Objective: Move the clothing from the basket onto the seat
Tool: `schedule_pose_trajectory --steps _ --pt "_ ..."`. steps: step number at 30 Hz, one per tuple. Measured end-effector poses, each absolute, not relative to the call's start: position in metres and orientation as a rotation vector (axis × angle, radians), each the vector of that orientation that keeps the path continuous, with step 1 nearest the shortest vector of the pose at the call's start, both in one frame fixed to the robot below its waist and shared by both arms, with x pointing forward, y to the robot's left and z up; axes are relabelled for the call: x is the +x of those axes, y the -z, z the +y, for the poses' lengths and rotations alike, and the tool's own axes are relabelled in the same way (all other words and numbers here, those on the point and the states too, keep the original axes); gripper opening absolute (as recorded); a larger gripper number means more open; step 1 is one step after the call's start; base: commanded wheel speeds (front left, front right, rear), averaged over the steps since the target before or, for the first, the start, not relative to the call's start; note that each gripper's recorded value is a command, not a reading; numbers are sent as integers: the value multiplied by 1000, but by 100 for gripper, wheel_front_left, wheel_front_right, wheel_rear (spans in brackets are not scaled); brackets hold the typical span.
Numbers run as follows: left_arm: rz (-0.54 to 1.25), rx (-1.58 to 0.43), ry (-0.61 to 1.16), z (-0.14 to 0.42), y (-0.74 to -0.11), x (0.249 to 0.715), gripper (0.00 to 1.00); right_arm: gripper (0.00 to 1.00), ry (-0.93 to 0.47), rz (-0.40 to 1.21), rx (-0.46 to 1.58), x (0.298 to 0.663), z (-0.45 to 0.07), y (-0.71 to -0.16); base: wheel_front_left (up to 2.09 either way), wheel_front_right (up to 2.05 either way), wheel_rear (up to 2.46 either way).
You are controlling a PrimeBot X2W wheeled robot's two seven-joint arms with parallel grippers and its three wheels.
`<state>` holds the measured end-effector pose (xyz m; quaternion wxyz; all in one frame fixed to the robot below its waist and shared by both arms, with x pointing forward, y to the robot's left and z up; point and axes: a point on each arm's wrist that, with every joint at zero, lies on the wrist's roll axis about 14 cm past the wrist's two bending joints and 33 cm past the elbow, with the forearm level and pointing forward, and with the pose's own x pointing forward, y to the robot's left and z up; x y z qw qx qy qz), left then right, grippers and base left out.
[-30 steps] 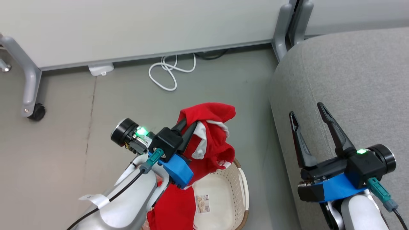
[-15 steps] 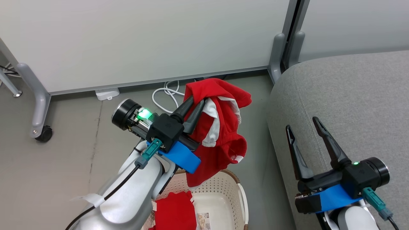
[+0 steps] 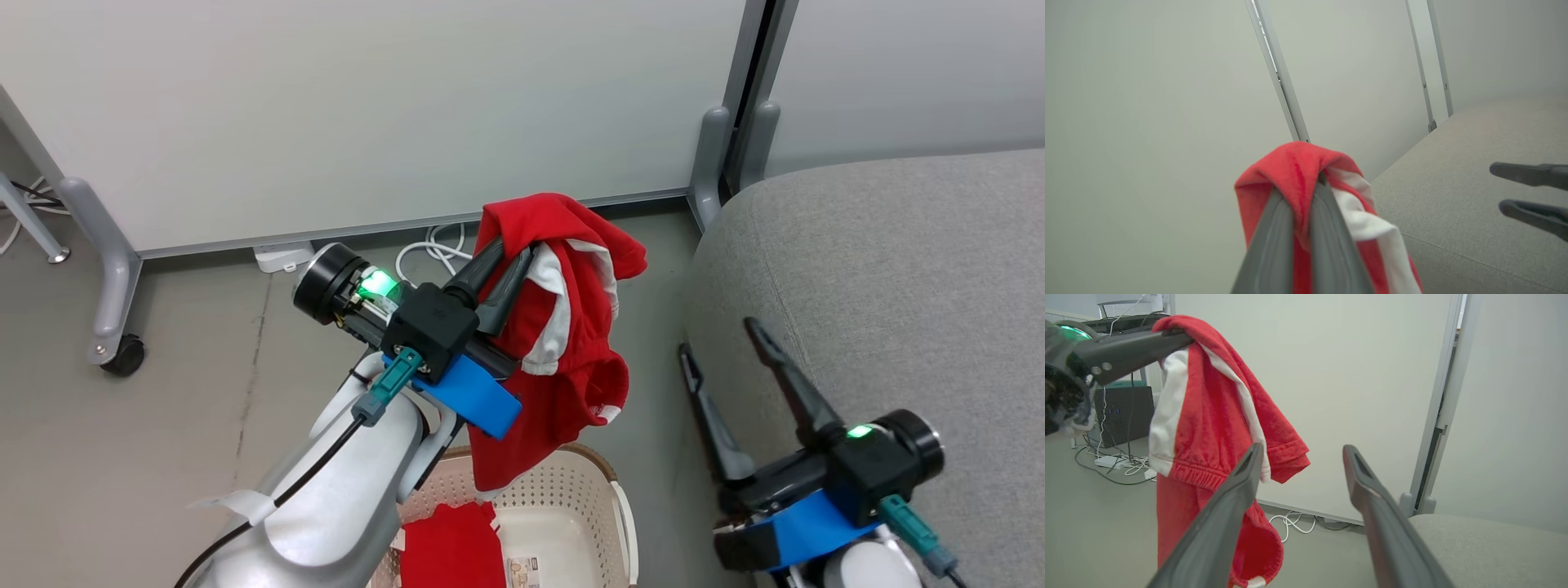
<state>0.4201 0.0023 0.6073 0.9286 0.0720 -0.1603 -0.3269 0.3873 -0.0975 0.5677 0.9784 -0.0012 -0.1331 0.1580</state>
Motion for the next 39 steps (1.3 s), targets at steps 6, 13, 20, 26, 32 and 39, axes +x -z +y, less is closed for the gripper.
schedule_pose_trajectory --steps 6,13,20,26,32,39 --pt "-332 144 674 0 -609 418 0 100 -433 -292 14 382 -60 -576 0 0 0" --pt "-338 138 688 -6 -610 417 0 100 -542 -307 17 385 -25 -582 0 0 0" --pt "-343 118 706 -15 -611 414 0 100 -581 -278 -18 401 -12 -573 0 0 0" --pt "-342 108 715 -18 -609 412 0 100 -587 -233 -38 414 -9 -560 0 0 0" --pt "-346 103 723 -22 -611 408 0 0 -586 -216 -29 419 -8 -557 0 0 0" --pt "-345 98 729 -25 -611 406 0 0 -572 -233 -31 422 -12 -563 0 0 0"
